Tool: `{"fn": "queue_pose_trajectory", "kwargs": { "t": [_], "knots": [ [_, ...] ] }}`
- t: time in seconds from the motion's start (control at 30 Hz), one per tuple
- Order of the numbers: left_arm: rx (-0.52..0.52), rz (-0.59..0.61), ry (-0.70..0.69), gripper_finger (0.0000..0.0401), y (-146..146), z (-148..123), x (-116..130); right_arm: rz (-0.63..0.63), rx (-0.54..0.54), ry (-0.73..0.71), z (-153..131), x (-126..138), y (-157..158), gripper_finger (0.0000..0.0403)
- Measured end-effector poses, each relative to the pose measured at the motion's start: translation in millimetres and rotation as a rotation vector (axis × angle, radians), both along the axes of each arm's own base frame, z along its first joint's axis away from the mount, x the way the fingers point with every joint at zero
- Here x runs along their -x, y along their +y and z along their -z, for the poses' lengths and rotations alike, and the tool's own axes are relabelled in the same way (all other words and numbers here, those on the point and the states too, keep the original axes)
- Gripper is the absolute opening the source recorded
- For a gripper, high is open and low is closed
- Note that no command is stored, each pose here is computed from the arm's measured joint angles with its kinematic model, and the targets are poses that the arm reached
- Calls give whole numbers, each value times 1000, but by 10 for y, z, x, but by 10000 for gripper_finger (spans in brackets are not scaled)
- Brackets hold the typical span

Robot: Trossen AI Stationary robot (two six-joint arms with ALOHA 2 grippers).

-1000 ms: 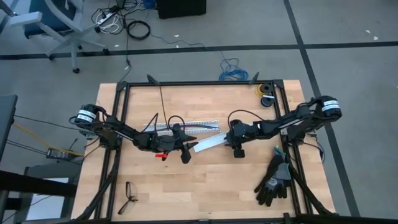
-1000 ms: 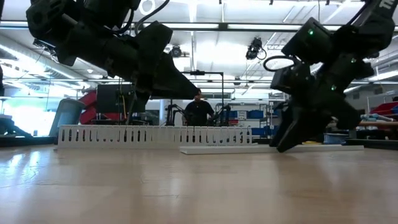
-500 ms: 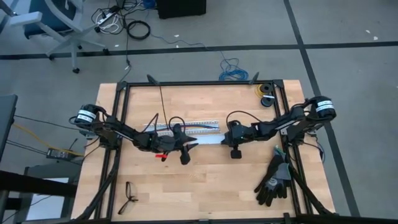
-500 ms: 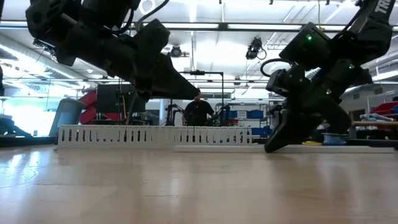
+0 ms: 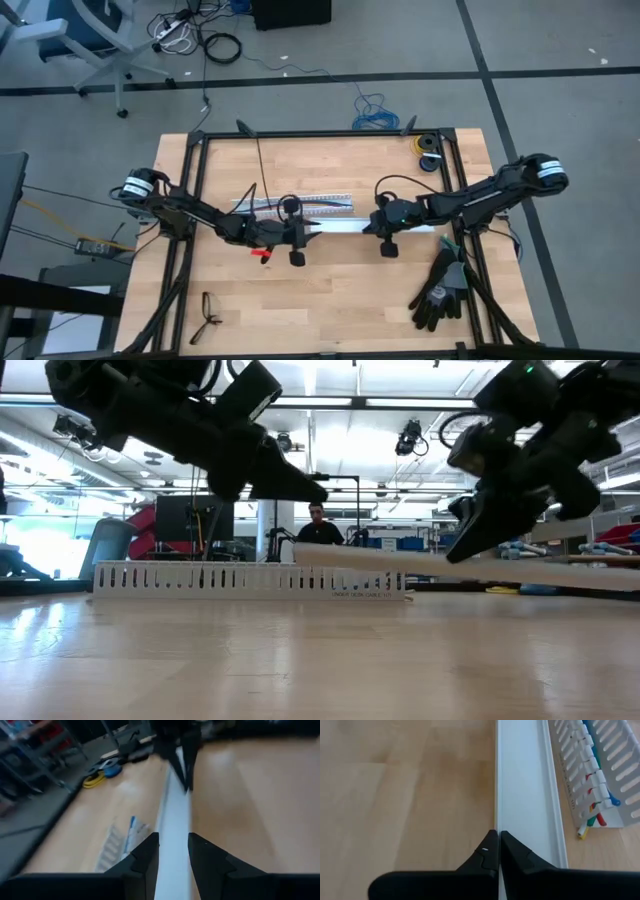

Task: Ziptie cables
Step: Close the white cable duct with the white cable duct cover

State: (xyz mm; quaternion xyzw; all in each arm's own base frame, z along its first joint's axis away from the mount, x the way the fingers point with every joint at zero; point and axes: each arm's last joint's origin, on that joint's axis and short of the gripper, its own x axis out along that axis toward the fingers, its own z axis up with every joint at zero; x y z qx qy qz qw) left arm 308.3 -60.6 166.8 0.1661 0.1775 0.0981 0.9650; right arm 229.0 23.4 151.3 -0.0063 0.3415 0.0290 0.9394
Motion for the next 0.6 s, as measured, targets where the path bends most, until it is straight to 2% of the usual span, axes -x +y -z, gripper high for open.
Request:
{"fn": "queue_pose_trajectory", "kwargs": {
  "t": [0.17,0.27,0.43,0.6],
  "knots": [
    [-236,-84,76,113,-110,17,70,-26,-21,-34,-141,87,61,0],
    [-340,-63,115,113,-168,20,95,-49,-36,-68,-212,111,85,0],
    [-400,-39,142,113,-189,28,105,-55,-40,-75,-228,118,93,0],
    [-417,-55,158,113,-184,38,113,-50,-47,-68,-217,115,94,0]
  ]
}}
